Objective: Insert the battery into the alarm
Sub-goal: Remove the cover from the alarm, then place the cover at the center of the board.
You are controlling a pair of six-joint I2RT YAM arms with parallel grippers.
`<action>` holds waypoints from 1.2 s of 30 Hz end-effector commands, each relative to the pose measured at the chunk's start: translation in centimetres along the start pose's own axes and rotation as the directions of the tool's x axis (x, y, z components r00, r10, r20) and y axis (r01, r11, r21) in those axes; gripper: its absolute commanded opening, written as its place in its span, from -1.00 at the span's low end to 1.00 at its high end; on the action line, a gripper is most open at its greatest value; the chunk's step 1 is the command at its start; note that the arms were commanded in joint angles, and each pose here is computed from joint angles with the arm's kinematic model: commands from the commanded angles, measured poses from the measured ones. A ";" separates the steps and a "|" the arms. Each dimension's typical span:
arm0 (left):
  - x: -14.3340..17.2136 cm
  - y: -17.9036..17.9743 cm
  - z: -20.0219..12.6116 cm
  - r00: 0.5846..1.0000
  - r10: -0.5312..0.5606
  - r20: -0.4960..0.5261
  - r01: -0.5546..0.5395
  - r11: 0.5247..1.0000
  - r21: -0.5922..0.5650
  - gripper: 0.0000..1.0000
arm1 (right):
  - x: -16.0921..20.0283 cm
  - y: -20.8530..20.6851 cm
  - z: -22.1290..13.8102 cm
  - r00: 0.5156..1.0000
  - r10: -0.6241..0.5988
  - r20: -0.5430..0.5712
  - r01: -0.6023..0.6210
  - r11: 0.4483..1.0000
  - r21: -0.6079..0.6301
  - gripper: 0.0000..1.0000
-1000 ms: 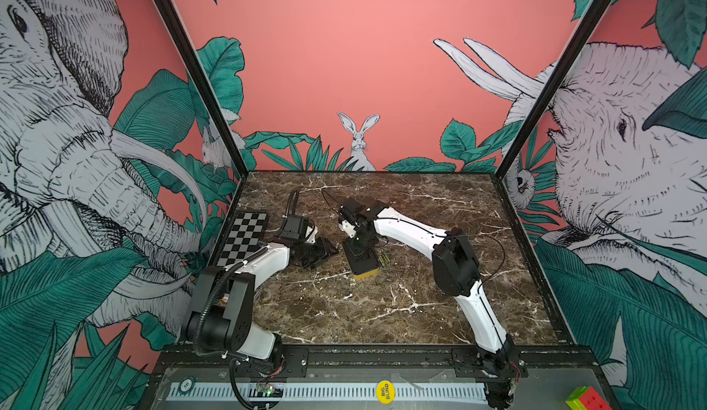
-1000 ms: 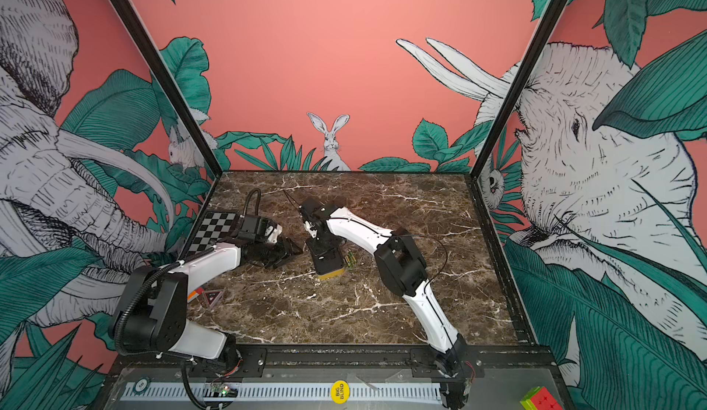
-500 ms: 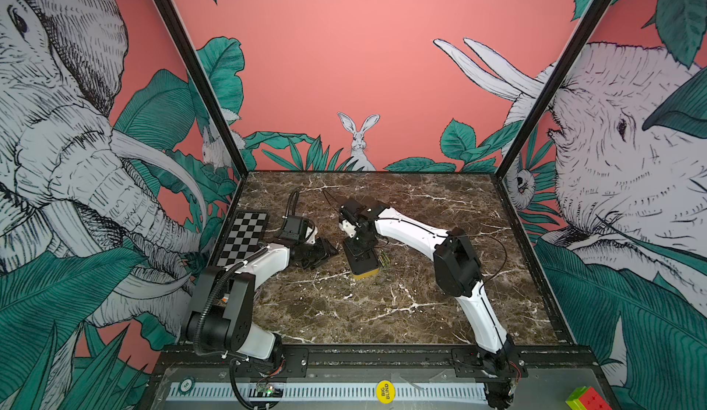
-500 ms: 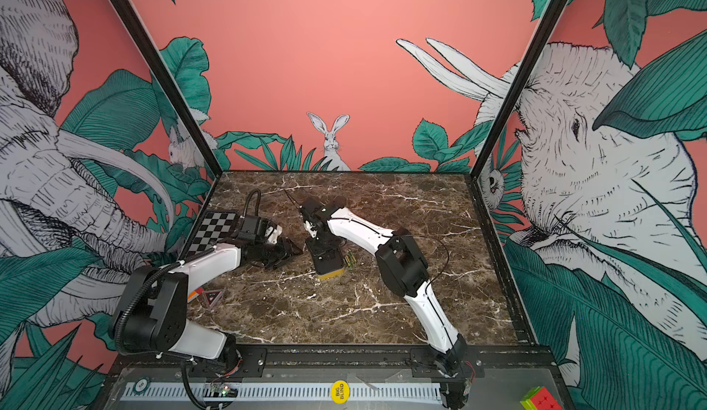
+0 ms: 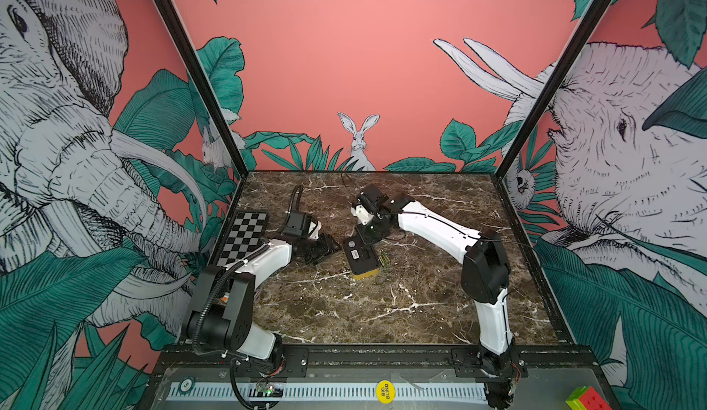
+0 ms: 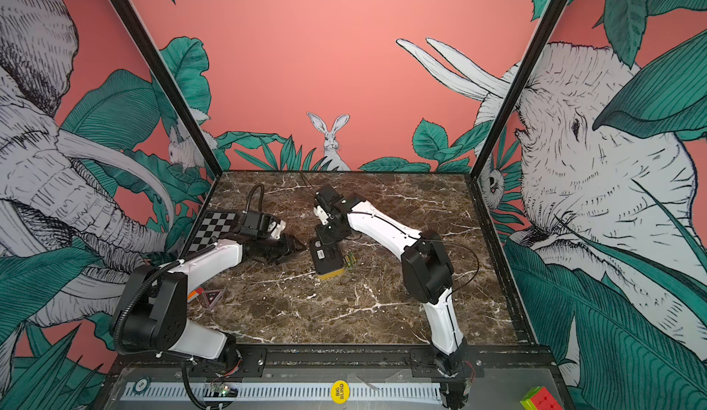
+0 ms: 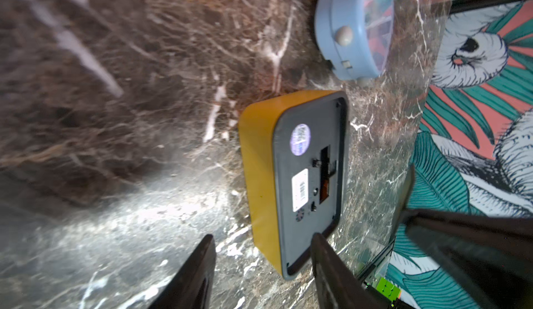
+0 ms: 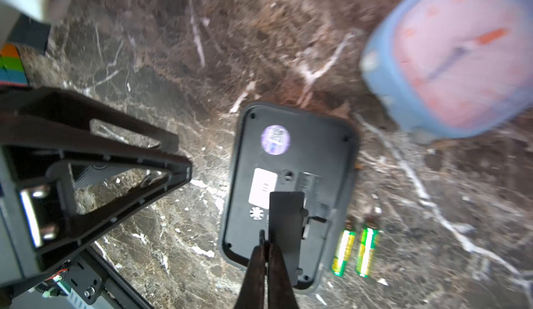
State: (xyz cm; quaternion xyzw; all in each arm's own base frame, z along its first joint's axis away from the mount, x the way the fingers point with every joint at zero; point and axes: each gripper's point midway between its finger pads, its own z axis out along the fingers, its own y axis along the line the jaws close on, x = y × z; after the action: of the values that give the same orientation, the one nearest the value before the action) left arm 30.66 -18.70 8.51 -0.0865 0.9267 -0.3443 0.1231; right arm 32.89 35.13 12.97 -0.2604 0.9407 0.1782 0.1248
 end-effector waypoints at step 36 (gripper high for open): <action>0.6 -1.1 -0.7 0.993 0.105 -0.049 -0.109 0.989 -0.098 0.13 | 3.7 -13.8 -0.4 0.999 -0.015 -0.036 0.023 0.969 0.244 -0.29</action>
State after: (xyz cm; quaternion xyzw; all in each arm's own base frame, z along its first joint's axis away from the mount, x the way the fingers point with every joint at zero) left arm 29.95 -19.26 8.08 -0.0481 0.9495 -0.2935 0.1000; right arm 37.10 21.08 5.32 -0.2543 0.9616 0.0242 0.1001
